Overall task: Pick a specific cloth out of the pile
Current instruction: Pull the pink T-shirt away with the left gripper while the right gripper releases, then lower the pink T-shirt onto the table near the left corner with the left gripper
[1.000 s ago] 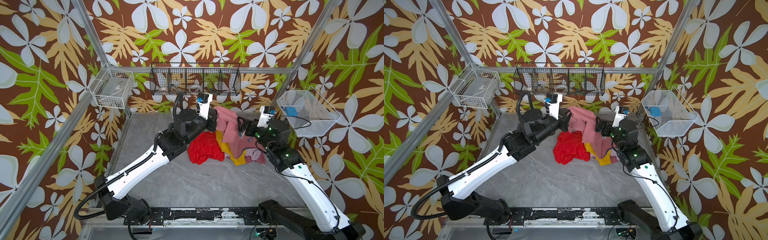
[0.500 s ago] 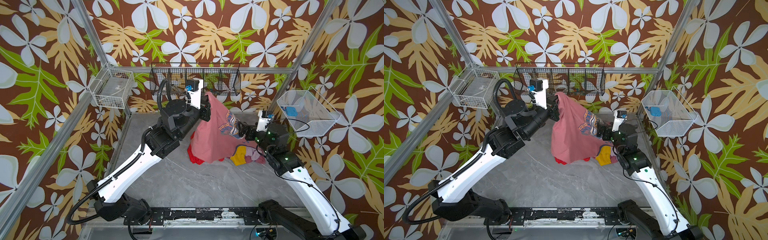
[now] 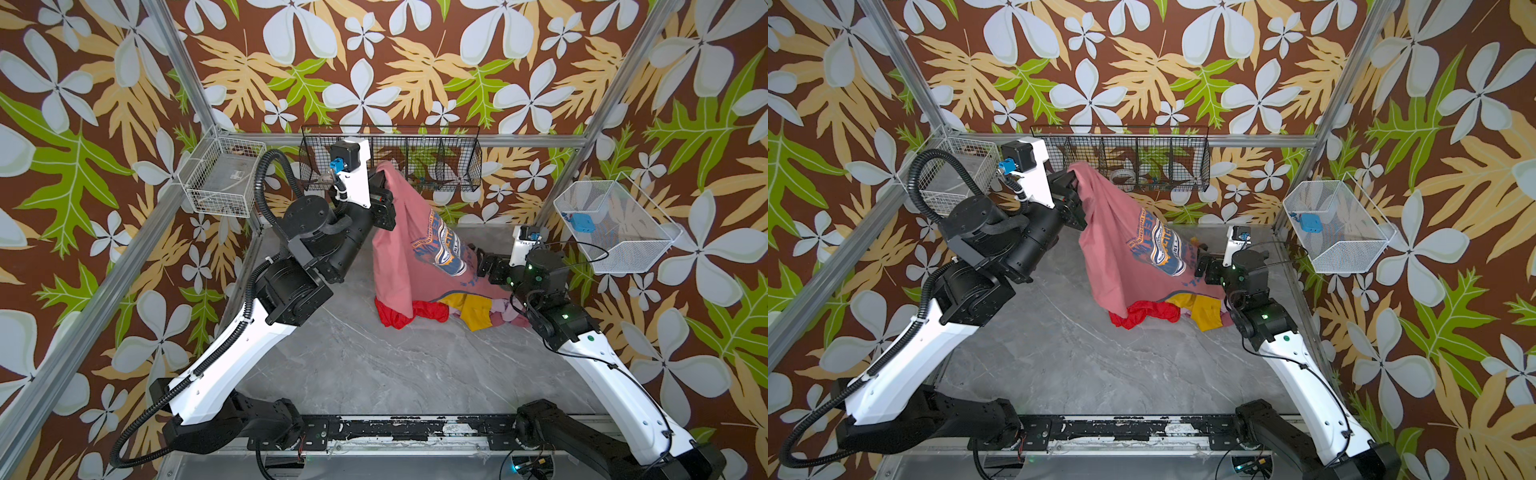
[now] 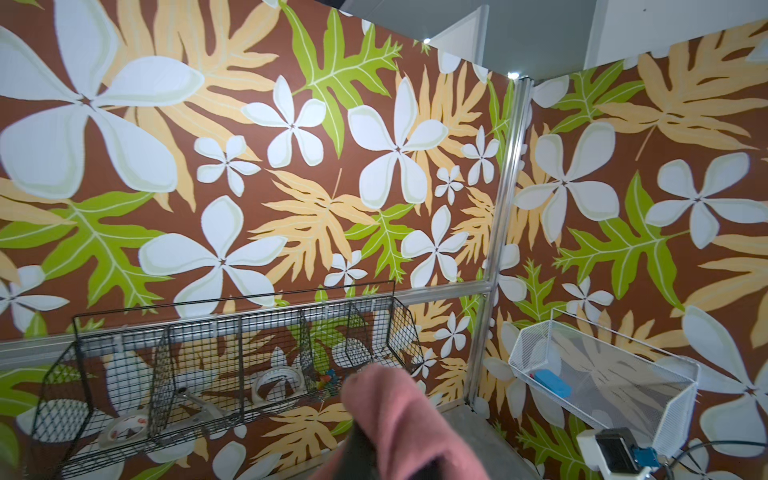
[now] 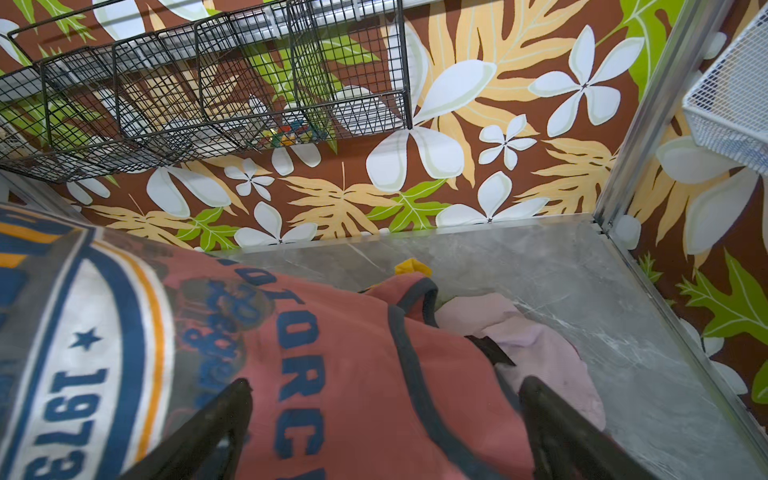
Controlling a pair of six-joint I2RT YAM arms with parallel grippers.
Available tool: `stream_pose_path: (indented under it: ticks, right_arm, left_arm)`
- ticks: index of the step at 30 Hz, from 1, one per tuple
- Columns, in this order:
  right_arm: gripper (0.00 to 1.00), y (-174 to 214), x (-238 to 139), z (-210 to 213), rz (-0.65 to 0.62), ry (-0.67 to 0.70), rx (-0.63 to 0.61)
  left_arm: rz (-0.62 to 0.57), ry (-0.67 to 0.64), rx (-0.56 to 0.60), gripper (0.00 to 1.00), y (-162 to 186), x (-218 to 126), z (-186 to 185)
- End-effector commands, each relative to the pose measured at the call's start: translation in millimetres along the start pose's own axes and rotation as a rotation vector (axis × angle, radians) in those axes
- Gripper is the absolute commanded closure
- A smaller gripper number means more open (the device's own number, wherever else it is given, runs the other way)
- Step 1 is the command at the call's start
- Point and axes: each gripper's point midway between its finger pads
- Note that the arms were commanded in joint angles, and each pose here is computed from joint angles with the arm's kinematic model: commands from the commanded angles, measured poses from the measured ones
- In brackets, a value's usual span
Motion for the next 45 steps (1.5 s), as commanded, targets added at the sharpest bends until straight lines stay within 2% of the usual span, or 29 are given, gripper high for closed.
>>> stream_pose_path:
  ticks: [1, 11, 23, 28, 33, 38, 43, 45]
  right_arm:
    - [0.00, -10, 0, -1, -0.036, 0.012, 0.014]
    - [0.01, -8, 7, 5, -0.018, -0.012, 0.036]
    - [0.00, -5, 13, 9, 0.002, -0.031, 0.051]
    - [0.00, -3, 14, 10, 0.009, -0.035, 0.051]
    - [0.00, 0, 15, 10, 0.018, -0.037, 0.057]
    - [0.00, 3, 16, 9, 0.027, -0.033, 0.058]
    - [0.00, 6, 16, 8, 0.032, -0.026, 0.055]
    - [0.01, 6, 16, 8, 0.034, -0.026, 0.053]
  left_arm:
    - [-0.042, -0.127, 0.010, 1.00, -17, -9, 30]
    - [-0.029, -0.355, 0.068, 1.00, -21, -38, 103]
    - [0.092, -0.667, 0.160, 1.00, 3, -82, 193]
    - [0.202, -0.800, 0.225, 1.00, 23, -99, 234]
    - [0.198, -0.853, 0.247, 1.00, 22, -111, 248]
    - [0.216, -0.888, 0.319, 1.00, 17, -113, 253]
    - [0.258, -0.991, 0.423, 1.00, 10, -116, 267]
    - [0.251, -0.972, 0.425, 1.00, 4, -113, 266]
Point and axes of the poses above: each gripper's point midway between its finger pads, its own x axis out along the fingers, its own z axis along the line the jaws close on, y = z × x, and after that the axes turned 2 degrees about x, right-handed
